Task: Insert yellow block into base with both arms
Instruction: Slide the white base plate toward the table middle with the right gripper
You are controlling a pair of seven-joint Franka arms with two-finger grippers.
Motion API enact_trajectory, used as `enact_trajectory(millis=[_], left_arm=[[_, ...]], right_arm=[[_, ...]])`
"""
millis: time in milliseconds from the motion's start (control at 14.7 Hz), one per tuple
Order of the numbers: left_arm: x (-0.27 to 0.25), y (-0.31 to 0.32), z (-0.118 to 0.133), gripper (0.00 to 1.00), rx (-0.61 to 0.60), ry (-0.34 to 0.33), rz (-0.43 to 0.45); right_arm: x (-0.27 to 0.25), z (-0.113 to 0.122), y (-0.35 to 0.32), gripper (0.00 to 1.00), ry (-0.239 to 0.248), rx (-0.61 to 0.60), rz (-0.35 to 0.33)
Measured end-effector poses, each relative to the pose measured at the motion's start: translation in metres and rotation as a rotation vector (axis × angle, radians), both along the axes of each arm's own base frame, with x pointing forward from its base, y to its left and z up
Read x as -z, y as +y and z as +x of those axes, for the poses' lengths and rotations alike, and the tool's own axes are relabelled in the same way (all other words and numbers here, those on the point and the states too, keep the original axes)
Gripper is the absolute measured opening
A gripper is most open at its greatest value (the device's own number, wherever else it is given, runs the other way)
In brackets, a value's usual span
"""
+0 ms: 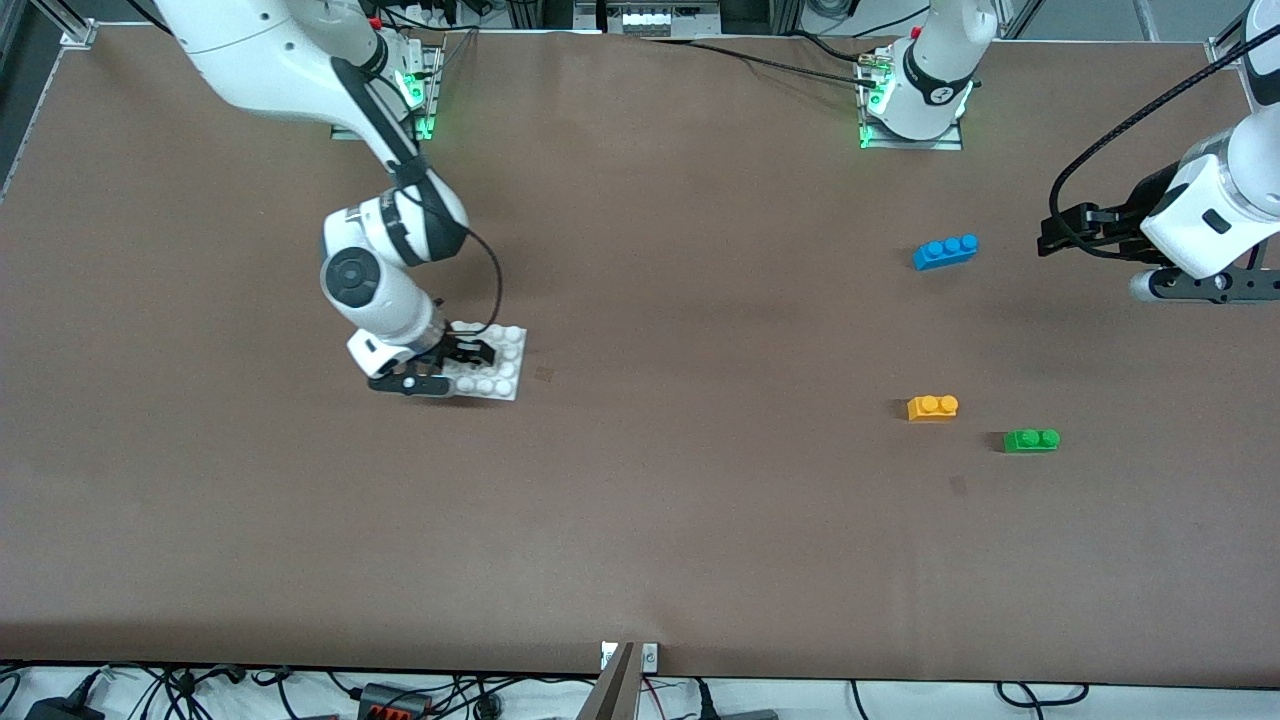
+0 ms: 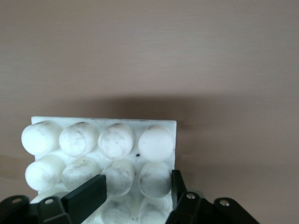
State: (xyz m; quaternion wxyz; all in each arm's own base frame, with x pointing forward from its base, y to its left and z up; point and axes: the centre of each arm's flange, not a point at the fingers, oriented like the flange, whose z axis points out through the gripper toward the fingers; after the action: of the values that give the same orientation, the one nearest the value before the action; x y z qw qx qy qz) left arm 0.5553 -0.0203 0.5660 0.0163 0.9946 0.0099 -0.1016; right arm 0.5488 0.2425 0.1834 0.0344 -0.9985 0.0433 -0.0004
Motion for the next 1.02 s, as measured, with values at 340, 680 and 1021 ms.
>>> enact_trajectory(millis=[340, 680, 1021], left_arm=[[0.000, 0.000, 0.000, 1.00, 0.000, 0.000, 0.000], [0.000, 0.000, 0.000, 1.00, 0.000, 0.000, 0.000], [0.000, 0.000, -0.001, 1.00, 0.000, 0.008, 0.000]], right_arm=[[0.001, 0.006, 0.093, 0.63, -0.042, 0.018, 0.044], [0.003, 0.007, 0.169, 0.63, -0.086, -0.054, 0.094], [0.003, -0.004, 0.225, 0.63, -0.100, -0.107, 0.149]])
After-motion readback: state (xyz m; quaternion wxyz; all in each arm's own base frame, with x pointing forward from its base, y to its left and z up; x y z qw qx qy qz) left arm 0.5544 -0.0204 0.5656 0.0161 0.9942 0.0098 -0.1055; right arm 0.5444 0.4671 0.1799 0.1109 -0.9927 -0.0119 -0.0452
